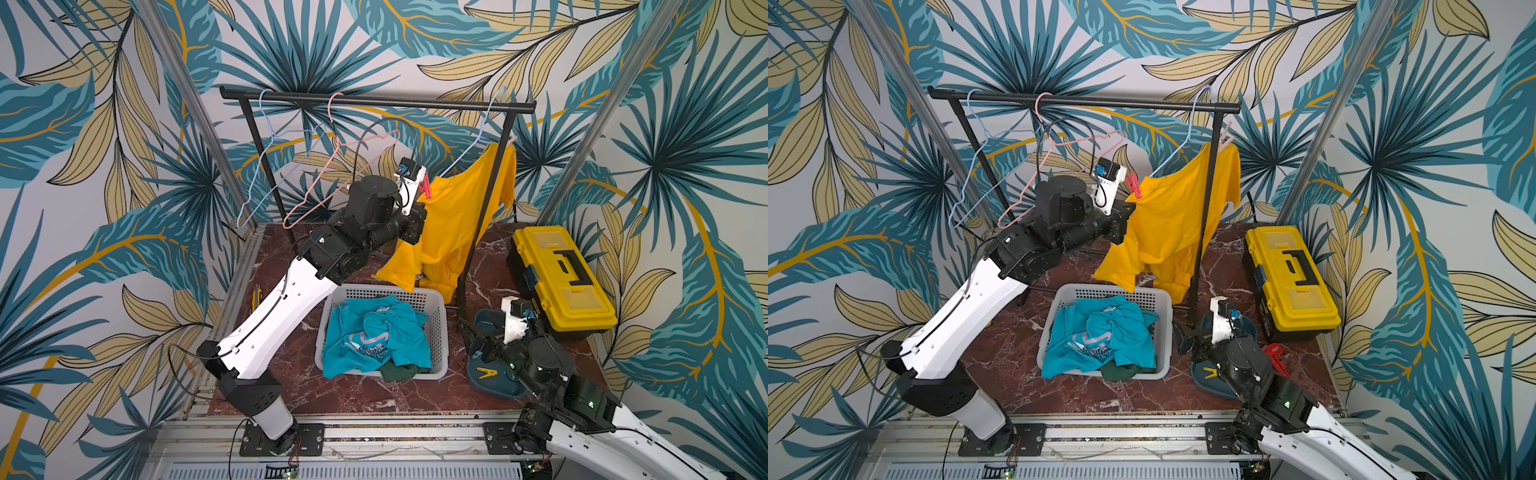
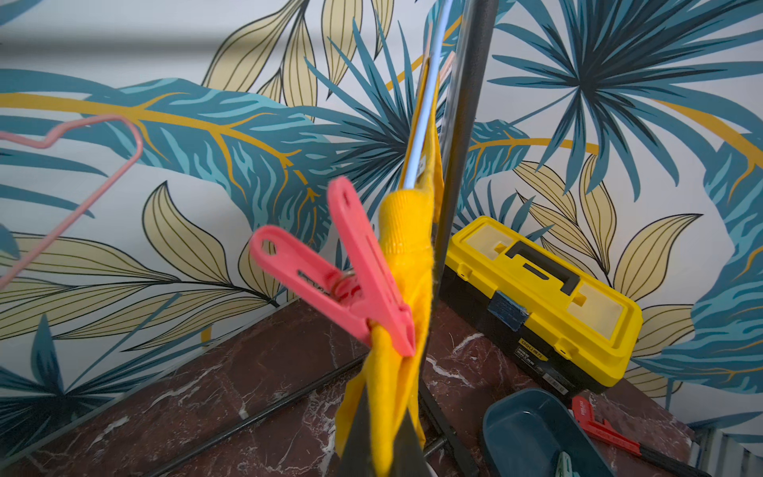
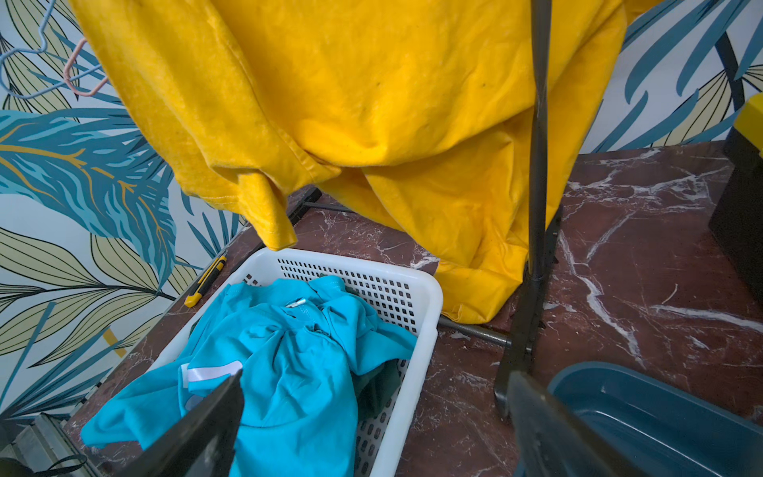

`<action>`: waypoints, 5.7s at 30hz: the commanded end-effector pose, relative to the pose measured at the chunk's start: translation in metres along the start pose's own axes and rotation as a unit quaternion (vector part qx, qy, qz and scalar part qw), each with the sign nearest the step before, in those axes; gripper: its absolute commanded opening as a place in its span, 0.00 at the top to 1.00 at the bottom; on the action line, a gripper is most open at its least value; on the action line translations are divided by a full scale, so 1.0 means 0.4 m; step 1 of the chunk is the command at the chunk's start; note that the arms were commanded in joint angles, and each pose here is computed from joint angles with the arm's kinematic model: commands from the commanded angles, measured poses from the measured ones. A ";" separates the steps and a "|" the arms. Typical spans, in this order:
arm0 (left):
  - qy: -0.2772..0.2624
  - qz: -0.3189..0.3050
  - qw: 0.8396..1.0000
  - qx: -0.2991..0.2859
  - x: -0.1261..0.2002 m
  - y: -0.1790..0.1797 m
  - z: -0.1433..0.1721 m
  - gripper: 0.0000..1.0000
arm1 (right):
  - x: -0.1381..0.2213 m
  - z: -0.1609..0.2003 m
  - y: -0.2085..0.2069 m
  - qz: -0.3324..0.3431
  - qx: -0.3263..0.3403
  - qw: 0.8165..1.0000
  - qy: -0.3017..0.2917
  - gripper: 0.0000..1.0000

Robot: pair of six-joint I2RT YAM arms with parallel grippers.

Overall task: Remove the clothespins securing t-shirts to the hanger
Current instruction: Pick up the hanger from the clothes rail.

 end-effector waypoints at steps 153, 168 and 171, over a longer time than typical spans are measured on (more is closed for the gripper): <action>0.064 0.153 0.986 0.001 0.425 -0.096 0.460 1.00 | -0.207 -0.239 0.348 -0.130 0.025 0.991 -0.022 0.56; 0.066 0.164 0.984 0.003 0.424 -0.105 0.467 1.00 | -0.200 -0.248 0.324 -0.134 0.004 0.991 -0.020 0.66; 0.065 0.166 0.984 0.003 0.424 -0.106 0.467 1.00 | -0.210 -0.244 0.333 -0.144 -0.001 0.989 -0.016 0.76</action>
Point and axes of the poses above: each gripper's point midway between its finger pads, its own x axis back along the fingers, its own y axis along the line the jaws close on, z = x × y, the point moved 4 cm from there along x, back along the fingers, and after that the axes turned 13 degrees about -x, right-handed, at the moved point
